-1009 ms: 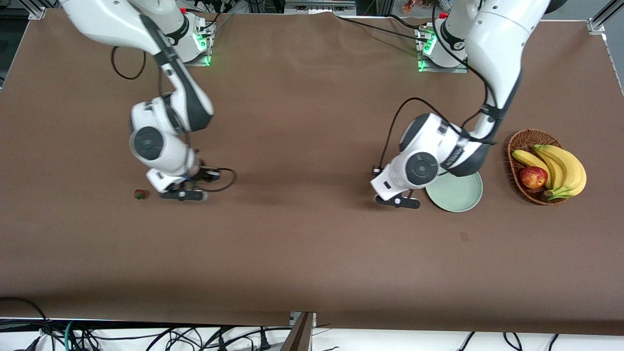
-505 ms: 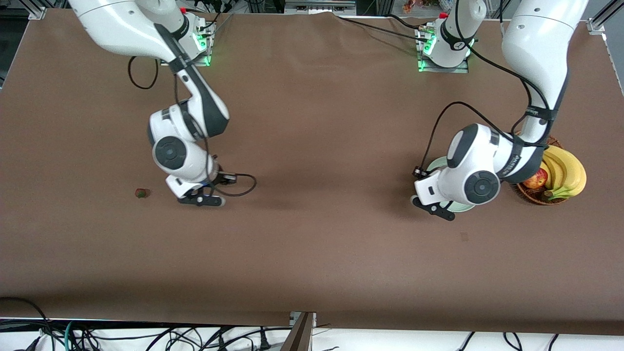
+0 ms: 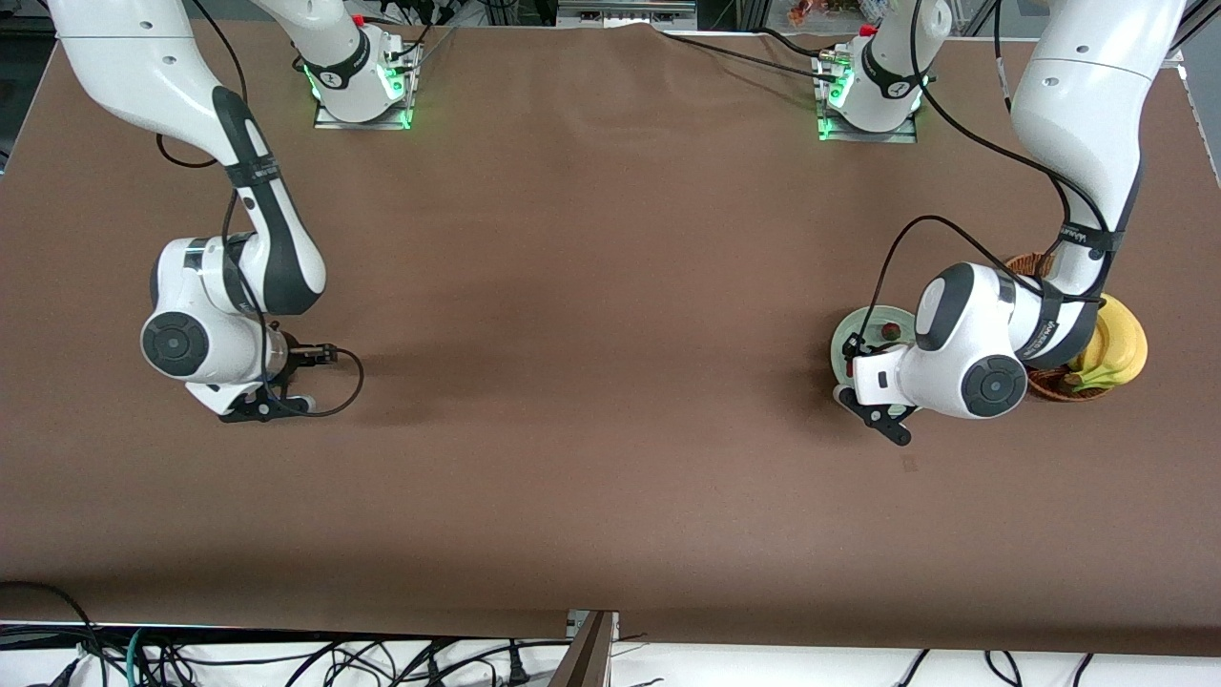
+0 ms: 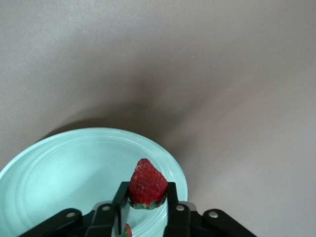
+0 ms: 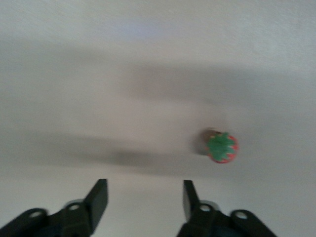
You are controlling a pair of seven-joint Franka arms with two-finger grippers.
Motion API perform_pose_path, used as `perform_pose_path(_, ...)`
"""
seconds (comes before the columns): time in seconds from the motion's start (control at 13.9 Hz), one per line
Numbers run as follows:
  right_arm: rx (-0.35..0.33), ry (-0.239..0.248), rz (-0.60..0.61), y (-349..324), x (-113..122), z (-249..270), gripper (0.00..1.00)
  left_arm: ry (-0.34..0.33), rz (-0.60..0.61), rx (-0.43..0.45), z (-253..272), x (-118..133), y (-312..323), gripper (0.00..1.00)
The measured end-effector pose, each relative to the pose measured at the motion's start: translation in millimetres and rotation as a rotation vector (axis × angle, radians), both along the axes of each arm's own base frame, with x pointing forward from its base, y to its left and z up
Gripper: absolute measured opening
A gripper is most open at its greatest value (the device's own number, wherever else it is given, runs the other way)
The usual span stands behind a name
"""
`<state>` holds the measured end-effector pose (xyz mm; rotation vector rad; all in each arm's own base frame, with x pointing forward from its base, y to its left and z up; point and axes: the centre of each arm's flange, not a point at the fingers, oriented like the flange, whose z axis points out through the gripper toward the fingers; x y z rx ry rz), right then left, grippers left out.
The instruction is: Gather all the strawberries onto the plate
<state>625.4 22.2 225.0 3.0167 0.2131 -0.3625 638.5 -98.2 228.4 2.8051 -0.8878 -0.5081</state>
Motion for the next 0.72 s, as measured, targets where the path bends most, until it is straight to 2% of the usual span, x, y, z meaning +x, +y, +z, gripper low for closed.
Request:
perform_pose_path(0.07,-0.001,0.0,0.016,-10.7,-1.5,-3.4,0.89,0.001,-0.008,-0.001,-1.1,-0.1,2.2,0.36)
perform_pose_path(0.14,-0.002,-0.006,0.034,-21.8,-2.9,-7.3,0.98,0.001,-0.015,0.005,-2.2,-0.3,4.6,0.44)
perform_pose_path(0.22,-0.004,-0.014,0.054,-33.7,-4.6,-12.4,0.99,0.002,-0.019,0.012,-3.4,-0.6,6.8,0.52)
perform_pose_path(0.5,-0.007,-0.051,0.099,-60.9,-12.0,-35.4,0.99,0.003,-0.023,0.01,-3.1,-1.4,5.3,0.94)
perform_pose_path(0.58,-0.007,-0.053,0.101,-61.3,-12.1,-37.8,0.99,0.003,-0.028,0.008,0.6,-1.5,1.8,1.0)
perform_pose_path(0.72,-0.008,-0.065,0.104,-60.9,-10.7,-38.6,0.96,0.0,-0.015,0.015,13.5,-0.8,-5.7,1.0)
